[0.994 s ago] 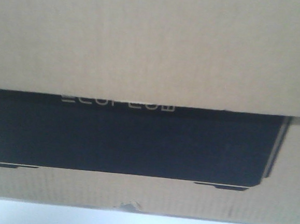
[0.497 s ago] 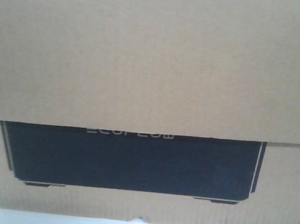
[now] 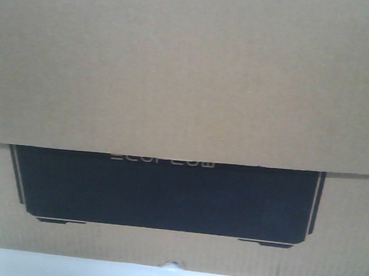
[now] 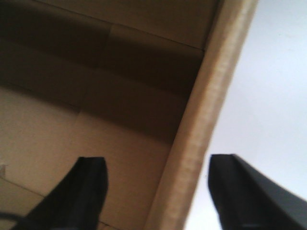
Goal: Grab box from left shelf to table start
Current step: 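Lower the box onto the white table with both grippers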
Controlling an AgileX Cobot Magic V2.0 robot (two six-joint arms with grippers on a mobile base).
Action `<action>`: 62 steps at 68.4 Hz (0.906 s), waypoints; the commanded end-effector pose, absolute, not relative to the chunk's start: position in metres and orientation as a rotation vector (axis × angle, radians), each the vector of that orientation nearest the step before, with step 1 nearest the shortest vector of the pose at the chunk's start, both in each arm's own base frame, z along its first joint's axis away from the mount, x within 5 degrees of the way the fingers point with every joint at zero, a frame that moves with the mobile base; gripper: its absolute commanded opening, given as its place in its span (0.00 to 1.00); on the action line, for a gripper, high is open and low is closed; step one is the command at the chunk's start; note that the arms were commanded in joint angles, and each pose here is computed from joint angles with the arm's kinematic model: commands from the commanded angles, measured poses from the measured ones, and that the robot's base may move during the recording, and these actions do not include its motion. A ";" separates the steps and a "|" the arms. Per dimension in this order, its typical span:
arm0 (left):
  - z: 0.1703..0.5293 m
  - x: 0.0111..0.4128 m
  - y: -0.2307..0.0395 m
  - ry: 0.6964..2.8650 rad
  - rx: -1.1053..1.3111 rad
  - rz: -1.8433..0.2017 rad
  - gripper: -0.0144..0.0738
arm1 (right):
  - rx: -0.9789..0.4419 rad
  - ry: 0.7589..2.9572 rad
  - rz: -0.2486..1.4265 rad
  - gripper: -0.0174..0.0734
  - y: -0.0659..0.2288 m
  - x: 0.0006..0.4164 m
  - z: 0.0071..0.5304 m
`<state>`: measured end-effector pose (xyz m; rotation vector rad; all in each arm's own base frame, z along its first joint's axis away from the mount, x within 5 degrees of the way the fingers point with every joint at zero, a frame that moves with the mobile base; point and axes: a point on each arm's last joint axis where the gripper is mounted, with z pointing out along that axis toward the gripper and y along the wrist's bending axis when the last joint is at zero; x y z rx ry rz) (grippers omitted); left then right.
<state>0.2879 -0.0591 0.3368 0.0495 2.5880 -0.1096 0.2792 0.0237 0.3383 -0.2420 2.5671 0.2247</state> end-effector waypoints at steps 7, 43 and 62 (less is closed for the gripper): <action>0.342 0.288 -0.066 2.563 0.013 -0.192 0.80 | -0.268 2.494 0.166 0.89 0.020 0.274 0.357; 0.422 0.229 -0.057 2.266 0.084 -0.283 0.80 | -0.202 2.284 0.169 0.89 0.020 0.235 0.425; 0.467 0.146 -0.038 2.010 0.192 -0.249 0.77 | -0.169 2.168 0.172 0.66 0.019 0.169 0.455</action>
